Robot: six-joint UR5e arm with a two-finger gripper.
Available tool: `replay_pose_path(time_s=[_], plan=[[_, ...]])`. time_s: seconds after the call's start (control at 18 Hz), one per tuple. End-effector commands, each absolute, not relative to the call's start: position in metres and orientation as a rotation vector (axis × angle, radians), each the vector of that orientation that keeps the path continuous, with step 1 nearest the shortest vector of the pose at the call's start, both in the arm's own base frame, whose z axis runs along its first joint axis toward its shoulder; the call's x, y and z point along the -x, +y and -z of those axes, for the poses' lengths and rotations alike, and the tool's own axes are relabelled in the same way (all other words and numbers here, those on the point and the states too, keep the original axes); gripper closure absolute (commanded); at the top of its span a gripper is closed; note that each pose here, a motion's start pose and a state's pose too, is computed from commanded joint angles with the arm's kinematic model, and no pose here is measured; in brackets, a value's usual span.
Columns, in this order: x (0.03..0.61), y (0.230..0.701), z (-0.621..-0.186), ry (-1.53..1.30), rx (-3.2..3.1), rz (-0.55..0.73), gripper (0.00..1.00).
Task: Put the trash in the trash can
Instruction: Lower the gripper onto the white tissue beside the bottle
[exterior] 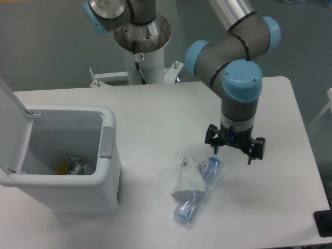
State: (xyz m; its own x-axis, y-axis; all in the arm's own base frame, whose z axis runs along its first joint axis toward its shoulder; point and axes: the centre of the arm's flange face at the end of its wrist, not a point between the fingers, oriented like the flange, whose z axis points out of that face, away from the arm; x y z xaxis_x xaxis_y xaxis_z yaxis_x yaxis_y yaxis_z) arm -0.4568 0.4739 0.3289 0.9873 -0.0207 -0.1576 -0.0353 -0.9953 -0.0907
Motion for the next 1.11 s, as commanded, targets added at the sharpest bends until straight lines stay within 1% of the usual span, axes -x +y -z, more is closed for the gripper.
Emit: replay_pose_path(time_s=[0.28,0.39,0.56,0.67,0.94,1.11], plan=[[0.448,0.479,-0.327,0.060,3.034,-0.229,0.00],[0.443,0.478,-0.315,0.065,3.027,-0.238,0.00],[0.416,0.473,-0.293,0.085,2.994,-0.291,0.00],[0.404,0.469,-0.280,0.092,3.006,-0.260,0.00],[0.370,0.478,-0.254,0.170,3.045,-0.194,0.00],[0.361,0.479,-0.243,0.199,3.055,-0.162,0.00]])
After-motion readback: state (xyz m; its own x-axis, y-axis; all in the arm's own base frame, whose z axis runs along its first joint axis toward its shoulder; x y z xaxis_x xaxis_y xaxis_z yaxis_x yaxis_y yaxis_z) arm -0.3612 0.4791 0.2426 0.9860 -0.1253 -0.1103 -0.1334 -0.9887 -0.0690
